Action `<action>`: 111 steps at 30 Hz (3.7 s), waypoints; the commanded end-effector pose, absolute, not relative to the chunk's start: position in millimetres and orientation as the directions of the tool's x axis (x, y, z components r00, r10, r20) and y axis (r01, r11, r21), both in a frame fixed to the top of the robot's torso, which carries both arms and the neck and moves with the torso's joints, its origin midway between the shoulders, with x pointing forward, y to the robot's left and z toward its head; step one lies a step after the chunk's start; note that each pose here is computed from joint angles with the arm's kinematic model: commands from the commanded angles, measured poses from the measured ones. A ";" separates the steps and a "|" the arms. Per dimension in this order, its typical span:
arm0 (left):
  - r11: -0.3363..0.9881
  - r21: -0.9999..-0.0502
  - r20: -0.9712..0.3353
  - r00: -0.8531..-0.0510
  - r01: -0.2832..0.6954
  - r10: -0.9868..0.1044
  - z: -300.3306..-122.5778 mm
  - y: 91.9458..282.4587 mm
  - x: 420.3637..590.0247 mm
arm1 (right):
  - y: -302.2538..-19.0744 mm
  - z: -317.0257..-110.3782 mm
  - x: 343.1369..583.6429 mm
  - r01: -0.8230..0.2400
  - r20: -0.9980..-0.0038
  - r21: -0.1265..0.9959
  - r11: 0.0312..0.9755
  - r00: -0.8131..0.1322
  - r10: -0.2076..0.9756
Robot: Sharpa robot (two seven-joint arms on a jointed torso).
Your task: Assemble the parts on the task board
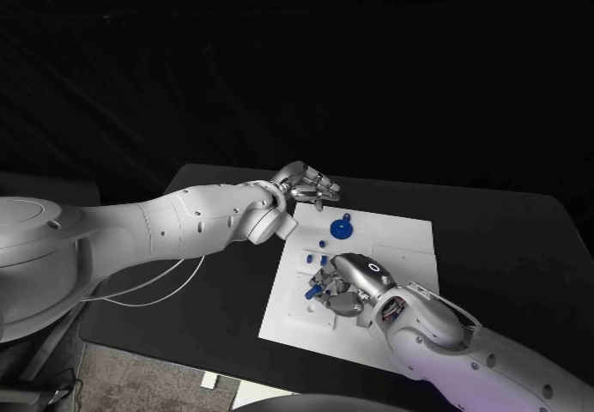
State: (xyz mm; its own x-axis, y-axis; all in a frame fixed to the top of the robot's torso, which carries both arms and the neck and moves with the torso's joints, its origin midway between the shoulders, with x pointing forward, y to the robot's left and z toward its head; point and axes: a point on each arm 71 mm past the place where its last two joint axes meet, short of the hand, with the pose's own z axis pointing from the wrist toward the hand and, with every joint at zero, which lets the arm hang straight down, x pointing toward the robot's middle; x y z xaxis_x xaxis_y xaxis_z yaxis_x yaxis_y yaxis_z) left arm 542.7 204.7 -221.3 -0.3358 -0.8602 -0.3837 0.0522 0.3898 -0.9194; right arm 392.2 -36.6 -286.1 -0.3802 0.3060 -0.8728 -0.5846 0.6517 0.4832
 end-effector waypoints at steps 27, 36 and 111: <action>0.377 -0.925 -0.370 -0.356 0.051 -0.858 -222.4 201.3 541.7 | -27.6 -311.4 381.2 -0.640 -0.922 0.371 0.673 -0.341 0.185; 0.377 -0.925 -0.370 -0.355 0.050 -0.859 -222.5 202.1 541.7 | -28.8 -311.1 381.2 -0.648 -0.933 0.344 0.680 -0.315 0.172; 0.378 -0.925 -0.368 -0.360 0.045 -0.857 -223.2 201.2 542.0 | -25.0 -311.4 377.3 -0.632 -0.914 0.399 0.664 -0.332 0.233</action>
State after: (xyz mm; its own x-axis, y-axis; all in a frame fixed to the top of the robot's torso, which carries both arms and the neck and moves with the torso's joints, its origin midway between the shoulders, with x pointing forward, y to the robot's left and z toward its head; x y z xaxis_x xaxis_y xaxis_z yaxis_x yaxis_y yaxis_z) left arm 542.4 203.1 -223.6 -0.3485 -0.8575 -0.3785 0.0451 0.3880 -0.9206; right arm 378.0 -25.4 -314.8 -0.3355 0.1790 -0.9249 -0.6324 0.6848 0.3619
